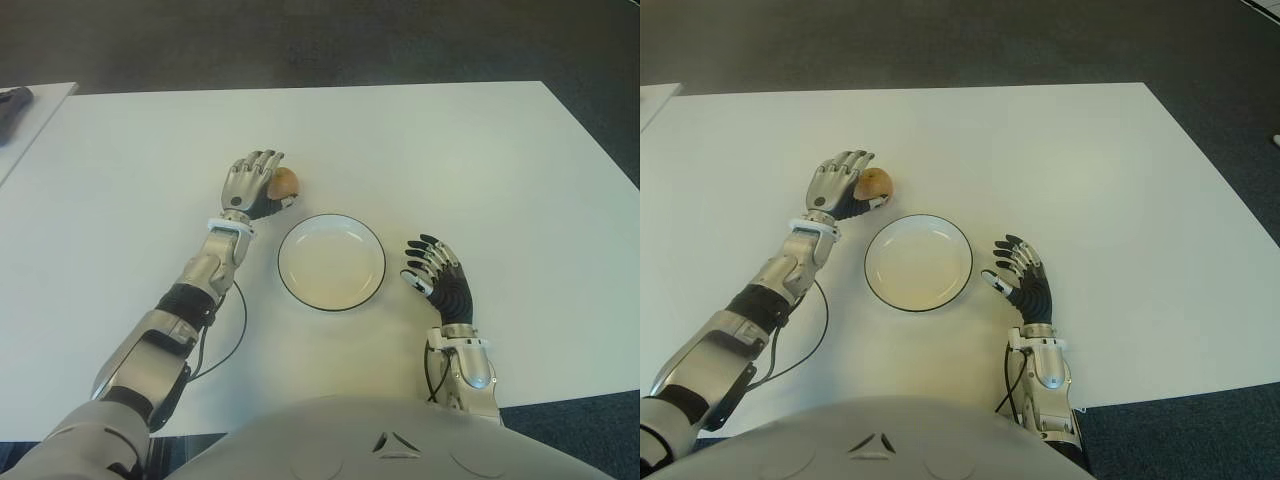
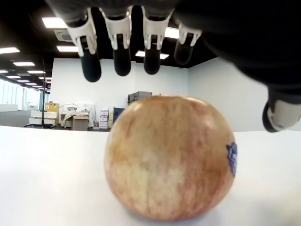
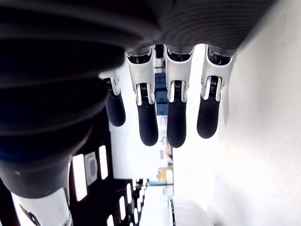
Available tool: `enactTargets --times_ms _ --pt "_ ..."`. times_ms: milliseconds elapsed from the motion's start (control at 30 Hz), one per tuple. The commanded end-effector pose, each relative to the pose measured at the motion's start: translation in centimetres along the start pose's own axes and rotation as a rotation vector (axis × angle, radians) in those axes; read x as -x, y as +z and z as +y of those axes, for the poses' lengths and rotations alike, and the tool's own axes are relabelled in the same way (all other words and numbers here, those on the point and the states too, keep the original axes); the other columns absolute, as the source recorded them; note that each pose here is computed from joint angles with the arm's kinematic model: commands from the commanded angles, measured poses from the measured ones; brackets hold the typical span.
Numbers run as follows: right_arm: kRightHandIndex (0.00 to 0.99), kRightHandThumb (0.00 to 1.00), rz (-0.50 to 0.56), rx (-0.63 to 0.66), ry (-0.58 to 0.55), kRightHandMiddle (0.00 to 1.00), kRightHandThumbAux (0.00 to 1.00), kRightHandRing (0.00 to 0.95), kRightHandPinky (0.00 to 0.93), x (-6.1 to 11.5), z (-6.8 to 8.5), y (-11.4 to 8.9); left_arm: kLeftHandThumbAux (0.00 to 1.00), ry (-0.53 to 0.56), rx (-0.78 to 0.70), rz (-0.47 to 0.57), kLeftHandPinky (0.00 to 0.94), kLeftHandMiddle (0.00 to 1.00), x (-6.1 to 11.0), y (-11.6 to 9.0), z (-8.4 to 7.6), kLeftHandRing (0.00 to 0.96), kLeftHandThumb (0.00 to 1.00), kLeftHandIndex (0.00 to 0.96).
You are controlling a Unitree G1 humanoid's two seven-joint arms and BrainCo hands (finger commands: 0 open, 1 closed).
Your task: Put the apples into the plate.
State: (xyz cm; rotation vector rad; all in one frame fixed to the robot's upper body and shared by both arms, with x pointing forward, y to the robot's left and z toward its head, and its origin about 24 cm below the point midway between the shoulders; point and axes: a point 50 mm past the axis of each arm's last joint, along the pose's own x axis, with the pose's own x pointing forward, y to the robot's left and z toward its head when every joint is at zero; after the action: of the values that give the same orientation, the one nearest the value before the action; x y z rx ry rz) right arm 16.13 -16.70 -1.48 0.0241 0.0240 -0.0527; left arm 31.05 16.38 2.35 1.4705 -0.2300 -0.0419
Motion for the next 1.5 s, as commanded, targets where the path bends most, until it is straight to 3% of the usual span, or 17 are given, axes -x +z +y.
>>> enactTargets --times_ms 33,700,1500 --pt "0.209 0.553 0.217 -0.009 -0.024 0.308 0.753 0.314 0.345 2.9 -0.2 -3.6 0.366 -0.044 0.004 0.004 0.188 0.096 -0.3 0.3 -0.7 0.108 0.360 0.074" --pt "0.223 0.583 0.201 -0.019 -0.034 0.316 0.770 0.318 0.348 3.3 -0.2 -3.4 0.361 -0.136 0.051 0.022 0.162 0.082 -0.8 1.2 -2.4 0.089 0.367 0.073" --pt "0.219 0.641 0.201 -0.034 -0.053 0.348 0.759 0.332 0.339 3.3 -0.6 -3.3 0.396 -0.218 0.086 0.079 0.208 0.142 1.0 0.8 -5.1 0.141 0.375 0.099"
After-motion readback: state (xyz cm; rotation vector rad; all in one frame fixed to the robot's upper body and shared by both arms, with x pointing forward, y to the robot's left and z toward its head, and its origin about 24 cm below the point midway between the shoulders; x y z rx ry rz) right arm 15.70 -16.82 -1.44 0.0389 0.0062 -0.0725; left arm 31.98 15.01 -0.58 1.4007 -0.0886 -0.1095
